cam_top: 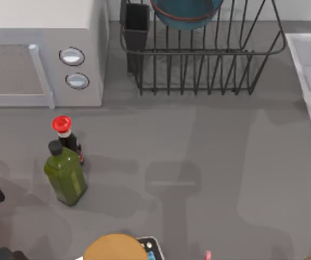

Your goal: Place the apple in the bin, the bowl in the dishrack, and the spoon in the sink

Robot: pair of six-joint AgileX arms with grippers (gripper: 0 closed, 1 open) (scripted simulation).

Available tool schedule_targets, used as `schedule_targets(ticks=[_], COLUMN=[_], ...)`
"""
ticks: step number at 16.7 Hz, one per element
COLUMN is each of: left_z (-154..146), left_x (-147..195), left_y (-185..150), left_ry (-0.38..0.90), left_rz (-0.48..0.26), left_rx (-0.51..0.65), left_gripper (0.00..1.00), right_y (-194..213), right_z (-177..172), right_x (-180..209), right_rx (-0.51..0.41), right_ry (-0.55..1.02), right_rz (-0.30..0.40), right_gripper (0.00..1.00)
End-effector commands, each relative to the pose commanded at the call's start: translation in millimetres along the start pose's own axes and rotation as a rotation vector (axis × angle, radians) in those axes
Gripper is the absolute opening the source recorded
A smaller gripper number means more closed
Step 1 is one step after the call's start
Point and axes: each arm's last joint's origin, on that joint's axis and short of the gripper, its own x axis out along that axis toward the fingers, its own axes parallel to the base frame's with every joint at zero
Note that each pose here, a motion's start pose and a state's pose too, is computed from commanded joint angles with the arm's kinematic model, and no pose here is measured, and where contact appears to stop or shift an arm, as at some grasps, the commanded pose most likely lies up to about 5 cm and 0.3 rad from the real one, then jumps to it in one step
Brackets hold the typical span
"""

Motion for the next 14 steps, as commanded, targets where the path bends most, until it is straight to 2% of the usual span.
schedule_targets(ticks=[8,14], left_z=[0.0,0.0], left_x=[0.0,0.0], left_y=[0.0,0.0], left_ry=[0.0,0.0], left_rz=[0.0,0.0], left_rx=[0.0,0.0], left_gripper=[1.0,1.0], right_y=[0.0,0.0], right_z=[0.0,0.0], right_x=[0.0,0.0], right_rx=[0.0,0.0], right_ry=[0.0,0.0], right_rz=[0.0,0.0], right_gripper=[0.98,1.0])
